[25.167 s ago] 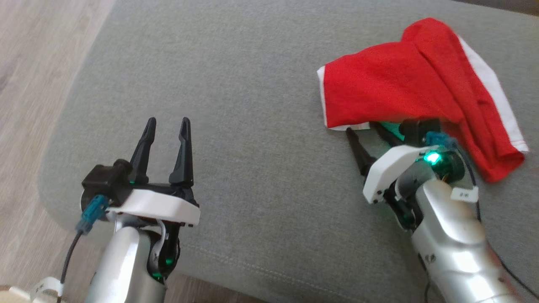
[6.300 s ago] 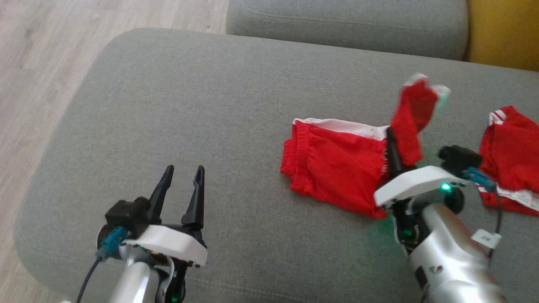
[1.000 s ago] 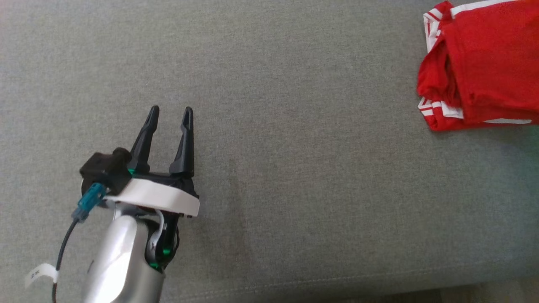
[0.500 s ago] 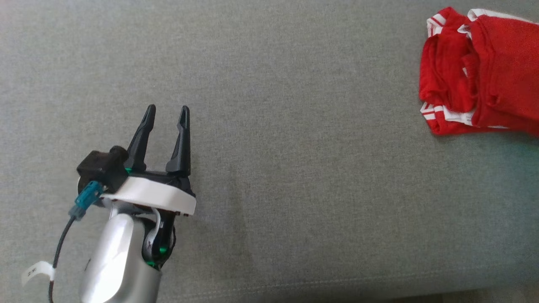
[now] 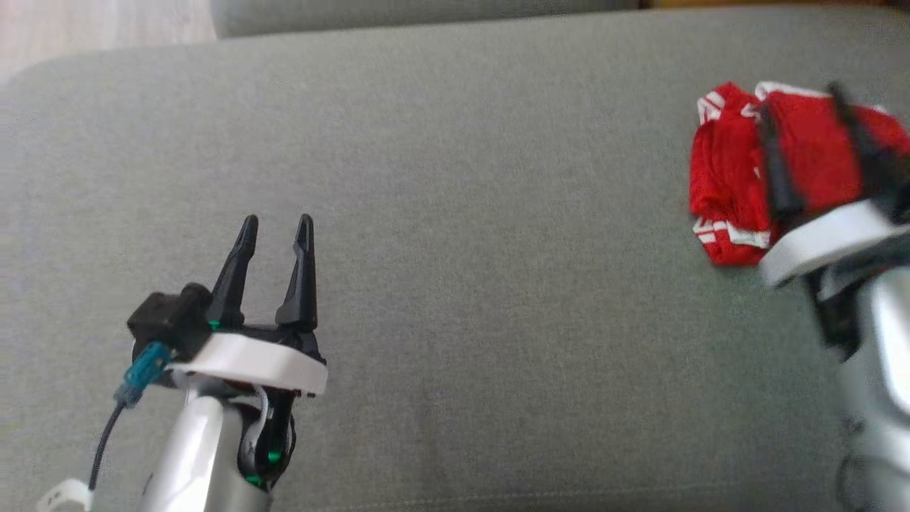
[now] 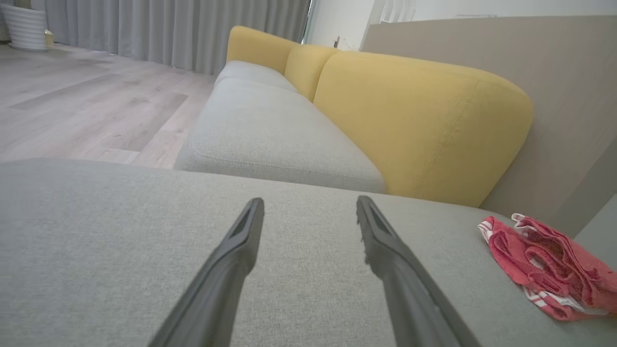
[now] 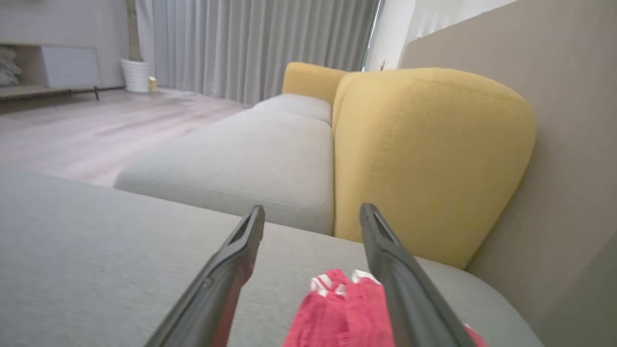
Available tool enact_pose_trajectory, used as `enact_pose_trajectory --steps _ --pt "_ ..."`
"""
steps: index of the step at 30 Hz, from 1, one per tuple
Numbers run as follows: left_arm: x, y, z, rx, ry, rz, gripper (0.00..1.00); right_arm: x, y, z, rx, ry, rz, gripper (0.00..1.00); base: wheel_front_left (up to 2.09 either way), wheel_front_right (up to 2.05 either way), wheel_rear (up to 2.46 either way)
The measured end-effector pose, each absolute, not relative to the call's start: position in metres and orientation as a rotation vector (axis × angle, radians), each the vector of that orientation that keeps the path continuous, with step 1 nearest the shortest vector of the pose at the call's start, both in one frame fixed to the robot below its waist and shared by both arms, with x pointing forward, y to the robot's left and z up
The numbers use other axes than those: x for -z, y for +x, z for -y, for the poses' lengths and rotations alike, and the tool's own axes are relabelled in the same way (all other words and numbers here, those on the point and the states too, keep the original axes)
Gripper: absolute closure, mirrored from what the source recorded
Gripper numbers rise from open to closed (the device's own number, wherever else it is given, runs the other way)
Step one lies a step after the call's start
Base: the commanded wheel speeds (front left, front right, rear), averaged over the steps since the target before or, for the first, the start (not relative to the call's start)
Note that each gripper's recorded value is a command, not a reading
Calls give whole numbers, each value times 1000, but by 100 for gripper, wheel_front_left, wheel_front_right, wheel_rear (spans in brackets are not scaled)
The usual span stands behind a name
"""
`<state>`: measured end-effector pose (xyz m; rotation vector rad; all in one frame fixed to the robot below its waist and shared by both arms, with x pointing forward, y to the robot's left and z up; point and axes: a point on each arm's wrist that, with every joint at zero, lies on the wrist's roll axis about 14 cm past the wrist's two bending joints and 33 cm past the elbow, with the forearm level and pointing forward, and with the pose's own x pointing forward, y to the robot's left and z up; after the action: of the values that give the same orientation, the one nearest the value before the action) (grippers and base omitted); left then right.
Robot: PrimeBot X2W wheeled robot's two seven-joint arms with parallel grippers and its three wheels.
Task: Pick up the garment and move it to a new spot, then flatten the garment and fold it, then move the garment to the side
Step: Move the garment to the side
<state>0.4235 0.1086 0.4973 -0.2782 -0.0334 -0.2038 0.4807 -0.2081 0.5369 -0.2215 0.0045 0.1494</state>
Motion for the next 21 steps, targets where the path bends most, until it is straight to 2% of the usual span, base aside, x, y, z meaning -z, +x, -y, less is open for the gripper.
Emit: enact_pose_trajectory --steps 9,21 --pt "-514 389 -126 158 -274 77 0 -526 433 135 -238 -34 61 0 0 0 0" --pt "-499 357 -137 116 -270 40 0 -491 389 120 -240 65 11 0 0 0 0"
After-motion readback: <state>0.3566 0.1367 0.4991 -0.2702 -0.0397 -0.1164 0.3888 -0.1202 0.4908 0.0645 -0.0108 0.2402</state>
